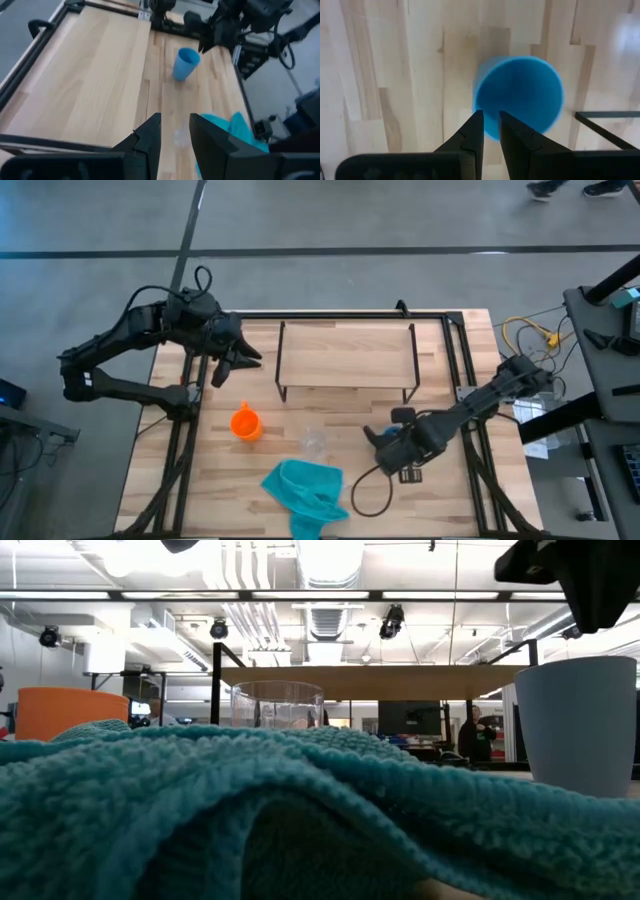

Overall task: Stack small to large cups/mugs on shelf
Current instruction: Put the blue cup on the shelf

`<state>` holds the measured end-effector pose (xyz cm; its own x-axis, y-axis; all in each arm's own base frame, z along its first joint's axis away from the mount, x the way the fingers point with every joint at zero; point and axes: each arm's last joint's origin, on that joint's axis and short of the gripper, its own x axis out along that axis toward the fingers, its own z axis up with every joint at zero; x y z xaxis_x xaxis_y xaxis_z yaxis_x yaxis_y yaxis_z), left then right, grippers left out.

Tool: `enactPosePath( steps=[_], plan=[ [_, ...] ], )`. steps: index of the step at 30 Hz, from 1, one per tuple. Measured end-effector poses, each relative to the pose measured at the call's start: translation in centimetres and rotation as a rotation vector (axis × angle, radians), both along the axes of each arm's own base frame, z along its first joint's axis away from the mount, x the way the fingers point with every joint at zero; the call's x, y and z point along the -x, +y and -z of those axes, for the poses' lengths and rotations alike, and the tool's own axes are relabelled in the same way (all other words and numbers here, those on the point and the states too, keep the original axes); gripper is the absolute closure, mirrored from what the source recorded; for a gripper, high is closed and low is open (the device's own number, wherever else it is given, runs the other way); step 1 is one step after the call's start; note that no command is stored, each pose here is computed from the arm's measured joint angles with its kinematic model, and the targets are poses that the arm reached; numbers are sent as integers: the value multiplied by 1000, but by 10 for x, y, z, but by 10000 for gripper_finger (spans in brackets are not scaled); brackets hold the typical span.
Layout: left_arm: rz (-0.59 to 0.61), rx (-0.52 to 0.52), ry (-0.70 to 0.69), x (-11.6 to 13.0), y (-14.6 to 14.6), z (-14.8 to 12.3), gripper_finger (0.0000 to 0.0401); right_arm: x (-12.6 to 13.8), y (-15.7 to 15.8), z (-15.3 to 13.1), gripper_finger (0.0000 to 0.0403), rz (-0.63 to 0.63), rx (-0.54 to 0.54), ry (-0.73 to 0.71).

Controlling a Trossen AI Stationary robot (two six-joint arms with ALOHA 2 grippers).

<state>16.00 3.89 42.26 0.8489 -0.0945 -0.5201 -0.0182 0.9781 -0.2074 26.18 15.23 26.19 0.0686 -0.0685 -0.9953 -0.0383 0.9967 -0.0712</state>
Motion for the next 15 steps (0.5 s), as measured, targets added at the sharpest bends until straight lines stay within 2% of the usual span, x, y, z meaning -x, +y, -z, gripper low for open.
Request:
enactPosePath(
  steps=[7, 15],
  plan=[
    [4, -10, -10, 1, 0, -2, 313, -16, 10, 4, 351, -51, -17, 22],
    [4, -18, -31, 0, 0, -4, 313, -13, 9, 9, 351, -56, 3, 57]
  ],
)
